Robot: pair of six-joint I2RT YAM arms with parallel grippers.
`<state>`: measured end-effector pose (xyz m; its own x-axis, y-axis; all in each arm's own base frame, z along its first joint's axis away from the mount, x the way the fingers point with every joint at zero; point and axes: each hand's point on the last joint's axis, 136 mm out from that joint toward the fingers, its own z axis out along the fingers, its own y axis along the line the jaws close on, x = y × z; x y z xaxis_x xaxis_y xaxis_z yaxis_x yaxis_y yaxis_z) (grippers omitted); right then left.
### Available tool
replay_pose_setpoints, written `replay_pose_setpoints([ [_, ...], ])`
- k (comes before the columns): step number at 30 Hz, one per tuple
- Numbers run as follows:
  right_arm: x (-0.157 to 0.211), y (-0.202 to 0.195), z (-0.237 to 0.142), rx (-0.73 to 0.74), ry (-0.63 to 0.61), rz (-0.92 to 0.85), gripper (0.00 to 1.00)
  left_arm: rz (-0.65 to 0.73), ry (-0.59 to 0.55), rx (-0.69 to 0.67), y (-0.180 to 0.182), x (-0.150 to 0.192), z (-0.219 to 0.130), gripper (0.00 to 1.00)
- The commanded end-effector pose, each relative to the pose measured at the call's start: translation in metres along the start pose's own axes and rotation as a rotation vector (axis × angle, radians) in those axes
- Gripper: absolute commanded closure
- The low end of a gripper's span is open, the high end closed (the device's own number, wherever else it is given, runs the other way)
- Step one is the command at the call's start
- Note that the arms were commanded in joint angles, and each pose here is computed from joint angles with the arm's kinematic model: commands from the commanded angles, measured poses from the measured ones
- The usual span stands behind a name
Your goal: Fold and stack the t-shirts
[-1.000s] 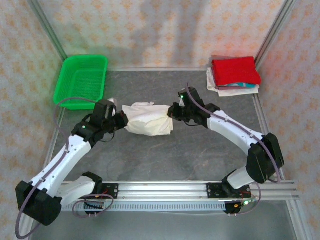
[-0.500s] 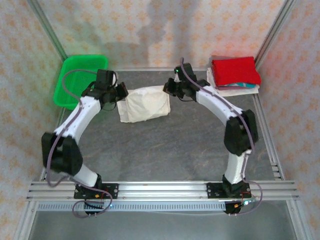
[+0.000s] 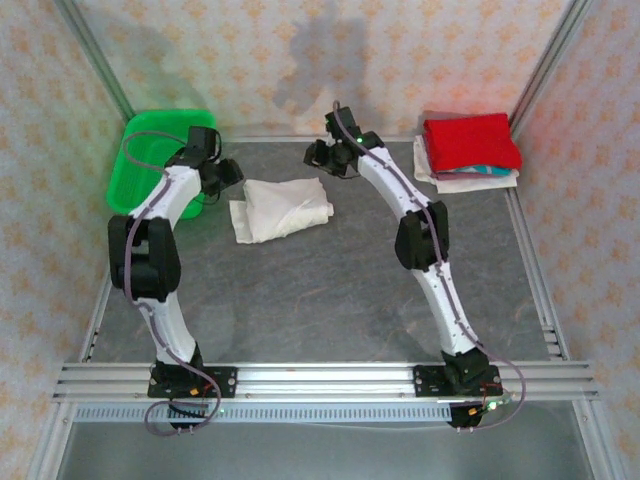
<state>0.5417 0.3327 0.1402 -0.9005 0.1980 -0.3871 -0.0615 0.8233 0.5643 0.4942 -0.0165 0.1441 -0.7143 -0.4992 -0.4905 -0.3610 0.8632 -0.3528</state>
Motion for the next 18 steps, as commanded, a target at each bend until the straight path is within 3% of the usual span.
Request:
replay_pose_setpoints([
  [1,0.04,0.048,-0.044,-0.077,0.009,-0.108,0.61,0.114,-0.062,0.082,-0.046,0.019,-0.037,0.49],
  [6,0.081,0.054,-0.034,-0.258,0.046,-0.003,0.7,0.105,-0.016,0.176,-0.066,0.063,-0.004,0.55],
  [14,0.124,-0.006,0.033,-0.166,0.159,0.011,0.74,0.091,0.113,0.061,-0.02,0.122,0.08,0.61],
  [18,0.152,-0.035,0.037,-0.123,0.192,0.04,0.76,0.05,0.163,0.029,0.002,0.151,0.08,0.62],
])
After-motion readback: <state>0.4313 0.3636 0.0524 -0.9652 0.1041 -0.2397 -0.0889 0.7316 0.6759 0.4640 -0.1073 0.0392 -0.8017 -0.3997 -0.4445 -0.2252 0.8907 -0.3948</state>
